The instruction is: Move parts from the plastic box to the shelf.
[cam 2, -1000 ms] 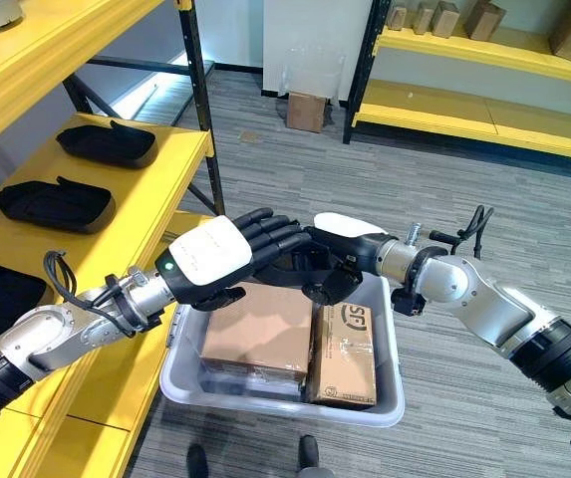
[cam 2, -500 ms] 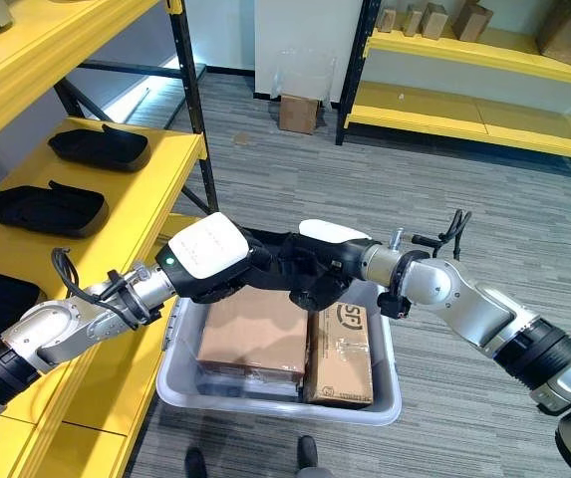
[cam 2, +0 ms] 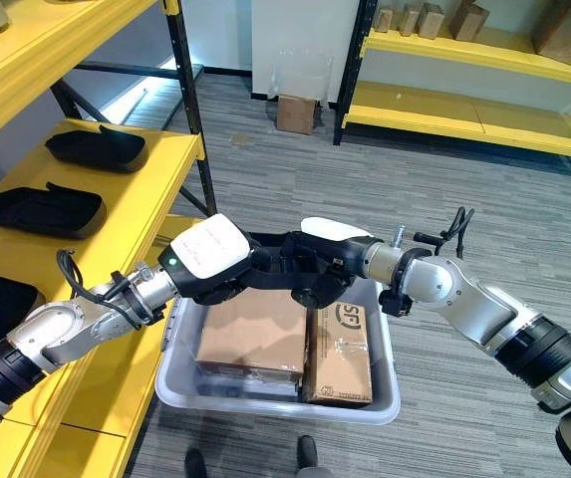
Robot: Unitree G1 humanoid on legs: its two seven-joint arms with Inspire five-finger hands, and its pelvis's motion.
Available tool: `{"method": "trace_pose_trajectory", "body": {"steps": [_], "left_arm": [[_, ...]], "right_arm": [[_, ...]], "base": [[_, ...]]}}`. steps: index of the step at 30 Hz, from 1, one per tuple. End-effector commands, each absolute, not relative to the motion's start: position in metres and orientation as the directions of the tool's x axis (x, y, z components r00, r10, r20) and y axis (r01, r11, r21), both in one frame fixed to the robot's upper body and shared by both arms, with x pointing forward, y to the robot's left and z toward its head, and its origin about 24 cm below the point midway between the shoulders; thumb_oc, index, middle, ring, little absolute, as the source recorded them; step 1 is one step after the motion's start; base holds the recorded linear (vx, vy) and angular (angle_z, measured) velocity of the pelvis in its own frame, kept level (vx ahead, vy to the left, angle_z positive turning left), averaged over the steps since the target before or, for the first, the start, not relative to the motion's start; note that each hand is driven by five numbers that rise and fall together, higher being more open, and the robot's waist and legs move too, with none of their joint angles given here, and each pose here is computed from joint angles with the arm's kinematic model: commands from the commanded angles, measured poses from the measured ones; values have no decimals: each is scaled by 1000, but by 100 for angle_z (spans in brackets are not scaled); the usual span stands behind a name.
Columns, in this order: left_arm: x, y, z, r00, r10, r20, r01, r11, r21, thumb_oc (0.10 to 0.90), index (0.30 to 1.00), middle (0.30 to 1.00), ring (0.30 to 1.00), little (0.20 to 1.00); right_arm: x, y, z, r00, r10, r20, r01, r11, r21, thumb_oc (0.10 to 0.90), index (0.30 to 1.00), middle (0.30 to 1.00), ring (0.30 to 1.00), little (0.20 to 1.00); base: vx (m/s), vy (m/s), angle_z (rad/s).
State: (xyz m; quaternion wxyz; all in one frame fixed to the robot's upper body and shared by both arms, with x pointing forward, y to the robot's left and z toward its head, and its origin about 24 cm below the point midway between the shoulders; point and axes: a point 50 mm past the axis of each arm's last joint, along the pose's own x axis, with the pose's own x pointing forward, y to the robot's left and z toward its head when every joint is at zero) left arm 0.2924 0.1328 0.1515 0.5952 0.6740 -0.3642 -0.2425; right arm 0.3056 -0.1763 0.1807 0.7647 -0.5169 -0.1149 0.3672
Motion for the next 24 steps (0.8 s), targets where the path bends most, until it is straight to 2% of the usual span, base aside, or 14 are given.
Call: {"method": "trace_pose_trajectory", "body": {"steps": [1,8,14,17,24], "left_arm": [[309,138,159,659,-735,162,-237,2,971,400,300,300,300,300],[303,164,163,719,-663,207,-241,41,970,400,300,300,300,300],[290,193,161,782,-577,236,-237,75,969,400,300,300,300,300],[276,218,162,826,-505,252,-247,78,966,400,300,300,300,300],[248,245,169,855,-425,298,-293,80,953,400,300,300,300,300]], "right_arm": [[304,-158,269,624,740,253,-166,441,-882,900,1000,1000,1000,1000],[282,-195,255,663,600,448,-219,728,-650,900,1000,1000,1000,1000],[257,-217,231,712,522,470,-248,813,-527,900,1000,1000,1000,1000],[238,-240,212,771,423,477,-205,873,-443,900,1000,1000,1000,1000],[216,-257,184,844,310,438,-146,918,-369,900,1000,1000,1000,1000]], "base": [[6,0,-4],[12,4,-6],[21,-12,-8],[11,-3,-1],[2,-3,-1]]}}
